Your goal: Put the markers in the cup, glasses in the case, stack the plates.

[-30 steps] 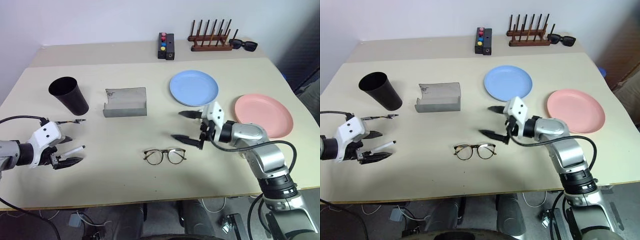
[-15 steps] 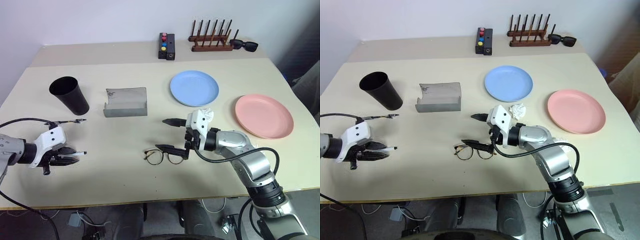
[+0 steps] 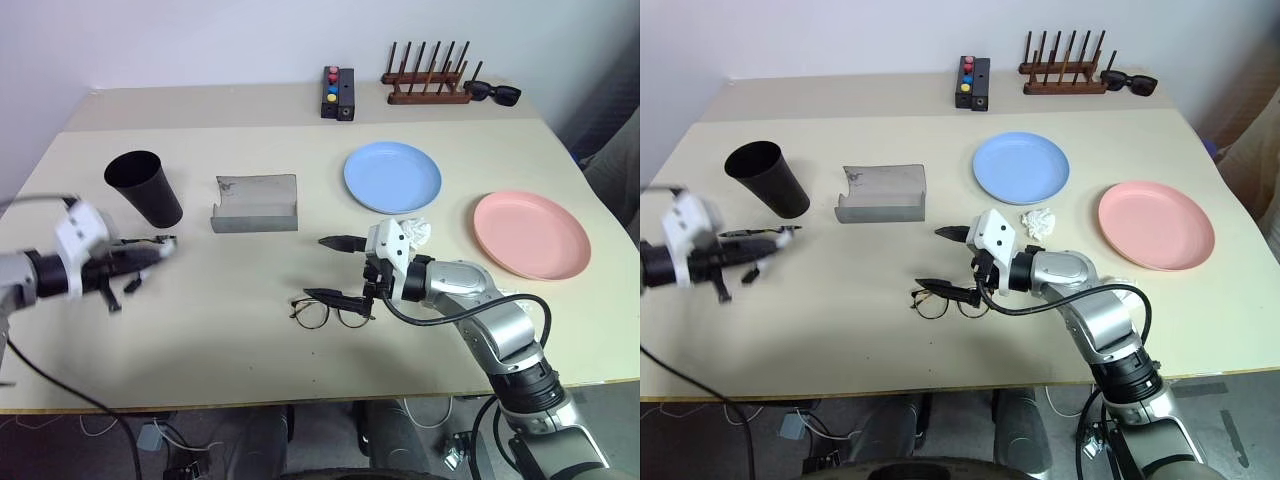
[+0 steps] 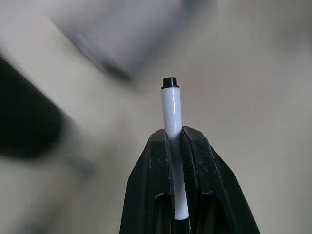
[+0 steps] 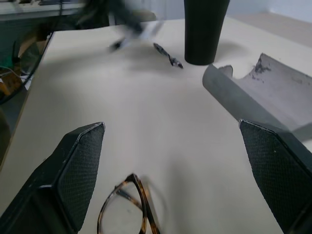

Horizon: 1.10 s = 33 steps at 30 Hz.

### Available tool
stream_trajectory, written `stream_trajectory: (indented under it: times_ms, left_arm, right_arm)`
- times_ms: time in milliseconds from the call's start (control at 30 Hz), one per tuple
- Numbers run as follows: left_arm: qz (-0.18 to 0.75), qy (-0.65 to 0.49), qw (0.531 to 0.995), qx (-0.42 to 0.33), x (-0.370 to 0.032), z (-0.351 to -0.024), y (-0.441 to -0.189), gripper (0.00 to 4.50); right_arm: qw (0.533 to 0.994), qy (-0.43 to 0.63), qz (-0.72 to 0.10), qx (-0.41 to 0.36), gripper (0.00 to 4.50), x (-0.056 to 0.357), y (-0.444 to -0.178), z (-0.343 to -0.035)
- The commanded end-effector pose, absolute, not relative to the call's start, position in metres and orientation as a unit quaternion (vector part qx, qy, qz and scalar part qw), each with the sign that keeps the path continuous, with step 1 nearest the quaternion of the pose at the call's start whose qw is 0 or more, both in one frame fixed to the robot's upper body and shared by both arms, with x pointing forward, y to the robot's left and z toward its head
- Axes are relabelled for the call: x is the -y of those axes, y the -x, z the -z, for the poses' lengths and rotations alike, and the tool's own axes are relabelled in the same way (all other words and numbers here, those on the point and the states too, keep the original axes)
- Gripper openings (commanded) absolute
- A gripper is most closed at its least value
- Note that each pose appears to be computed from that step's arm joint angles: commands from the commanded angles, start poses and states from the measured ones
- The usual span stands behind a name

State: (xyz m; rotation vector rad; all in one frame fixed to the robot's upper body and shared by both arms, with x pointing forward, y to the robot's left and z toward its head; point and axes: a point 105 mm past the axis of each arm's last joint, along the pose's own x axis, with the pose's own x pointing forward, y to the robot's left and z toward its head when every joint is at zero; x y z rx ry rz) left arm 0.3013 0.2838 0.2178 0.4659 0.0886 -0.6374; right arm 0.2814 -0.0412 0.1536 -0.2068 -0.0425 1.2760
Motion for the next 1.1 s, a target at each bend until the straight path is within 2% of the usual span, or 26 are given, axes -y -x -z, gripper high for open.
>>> stream_trajectory:
  times_ms: [33, 100, 167, 300, 400, 633, 1100]
  left_arm:
    - [0.181, -0.211, 0.953, 0.124, -0.293, -0.292, -0.317, 0.04]
    - [0.095, -0.206, 0.957, 0.18, -0.303, -0.311, -0.33, 0.04]
    - [0.039, -0.207, 0.955, 0.209, -0.308, -0.317, -0.34, 0.04]
    - [-0.032, -0.197, 0.949, 0.244, -0.311, -0.315, -0.359, 0.04]
    - [-0.068, -0.173, 0.952, 0.243, -0.314, -0.3, -0.377, 0.04]
    - [-0.082, -0.128, 0.959, 0.239, -0.309, -0.274, -0.394, 0.04]
    - [-0.098, -0.084, 0.968, 0.216, -0.309, -0.246, -0.394, 0.04]
  right_arm:
    - [0.791, 0.096, -0.599, 0.073, 4.5, 0.031, -0.284, -0.178]
    - [0.801, 0.079, -0.585, 0.101, 4.5, 0.027, -0.292, -0.191]
    - [0.806, 0.057, -0.576, 0.121, 4.5, 0.024, -0.297, -0.201]
    - [0.815, 0.019, -0.558, 0.155, 4.5, 0.013, -0.304, -0.216]
    - [0.83, -0.004, -0.531, 0.171, 4.5, 0.003, -0.314, -0.222]
    - [0.83, -0.027, -0.528, 0.177, 4.5, -0.009, -0.31, -0.222]
    - [0.831, -0.03, -0.525, 0.179, 4.5, -0.008, -0.309, -0.222]
